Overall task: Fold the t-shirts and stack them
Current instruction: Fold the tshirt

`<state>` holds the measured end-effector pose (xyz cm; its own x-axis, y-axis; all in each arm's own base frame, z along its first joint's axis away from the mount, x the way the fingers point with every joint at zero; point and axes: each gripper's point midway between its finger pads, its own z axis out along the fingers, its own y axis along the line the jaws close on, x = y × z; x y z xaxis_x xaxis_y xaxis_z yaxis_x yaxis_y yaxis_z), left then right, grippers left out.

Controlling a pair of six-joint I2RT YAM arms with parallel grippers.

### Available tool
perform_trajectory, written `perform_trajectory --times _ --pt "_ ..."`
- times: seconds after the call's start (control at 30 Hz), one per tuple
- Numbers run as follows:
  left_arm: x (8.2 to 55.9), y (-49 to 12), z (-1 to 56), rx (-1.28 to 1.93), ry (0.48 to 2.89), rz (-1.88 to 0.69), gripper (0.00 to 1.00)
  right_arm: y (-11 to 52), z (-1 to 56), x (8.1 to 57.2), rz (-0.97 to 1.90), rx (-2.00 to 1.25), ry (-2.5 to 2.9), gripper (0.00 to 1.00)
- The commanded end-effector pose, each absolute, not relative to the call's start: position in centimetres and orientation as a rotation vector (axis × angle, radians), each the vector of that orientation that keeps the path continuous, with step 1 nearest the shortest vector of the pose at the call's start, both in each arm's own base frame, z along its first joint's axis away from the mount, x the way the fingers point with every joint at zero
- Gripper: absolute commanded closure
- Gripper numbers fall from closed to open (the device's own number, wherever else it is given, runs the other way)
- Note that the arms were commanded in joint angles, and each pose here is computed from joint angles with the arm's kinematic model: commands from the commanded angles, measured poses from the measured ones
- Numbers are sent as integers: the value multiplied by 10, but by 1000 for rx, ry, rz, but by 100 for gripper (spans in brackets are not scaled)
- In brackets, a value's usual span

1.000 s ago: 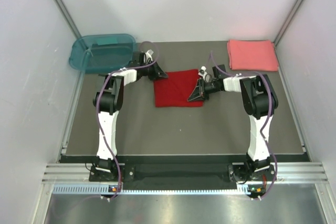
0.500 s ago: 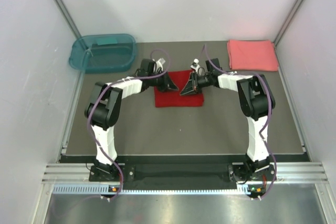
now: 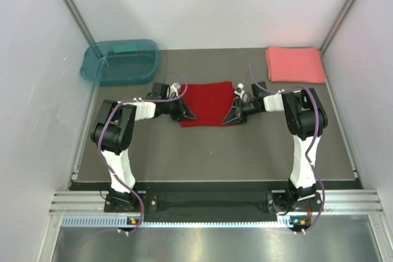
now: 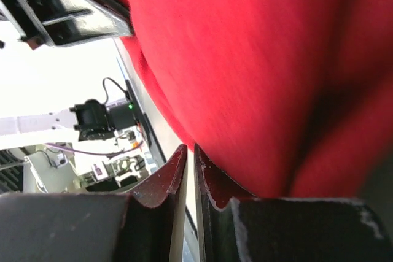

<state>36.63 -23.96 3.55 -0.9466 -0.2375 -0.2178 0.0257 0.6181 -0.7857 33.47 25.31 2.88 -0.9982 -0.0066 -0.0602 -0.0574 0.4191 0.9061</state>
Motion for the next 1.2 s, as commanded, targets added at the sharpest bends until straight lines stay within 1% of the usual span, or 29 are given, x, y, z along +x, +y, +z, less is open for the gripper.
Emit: perform_trajectory --times 0.0,0.17,0.23,0.37,0.47,0.6,0.67,0.8,0.87,0.9,0.97,1.0,1.03,1.13,1.17 --pt "343 -224 34 -117 2620 -1153 86 239 32 331 1564 -123 2601 90" --pt "345 -232 78 -41 2547 -1200 85 242 64 335 1541 -179 2565 90" --pt "345 -230 80 -25 2553 -1183 85 249 71 335 1529 -222 2565 90" --pt "340 -229 62 -35 2591 -1192 86 259 72 345 1506 -223 2565 89" --pt "329 -222 35 -82 2663 -1158 86 257 57 349 1482 -186 2593 87" --pt "314 -206 9 -102 2737 -1042 87 246 29 343 1464 -127 2646 87" --pt "313 -199 7 -69 2742 -970 86 236 19 336 1450 -98 2667 87" --pt "304 -189 7 -33 2785 -897 86 219 22 328 1436 -66 2656 86" --pt "305 -188 17 32 2765 -838 86 213 27 321 1429 -54 2660 86" --pt "309 -191 27 77 2738 -809 83 208 40 323 1416 -60 2632 84" --pt "304 -202 46 206 2701 -753 80 201 48 320 1384 -38 2641 82" --pt "310 -206 57 242 2665 -714 78 196 59 323 1363 -32 2617 78" --pt "306 -217 68 309 2633 -706 72 193 65 323 1354 -26 2612 77" --pt "304 -242 92 414 2542 -697 62 185 83 324 1312 -5 2600 73" --pt "303 -249 96 439 2525 -699 59 181 88 325 1293 13 2609 70"
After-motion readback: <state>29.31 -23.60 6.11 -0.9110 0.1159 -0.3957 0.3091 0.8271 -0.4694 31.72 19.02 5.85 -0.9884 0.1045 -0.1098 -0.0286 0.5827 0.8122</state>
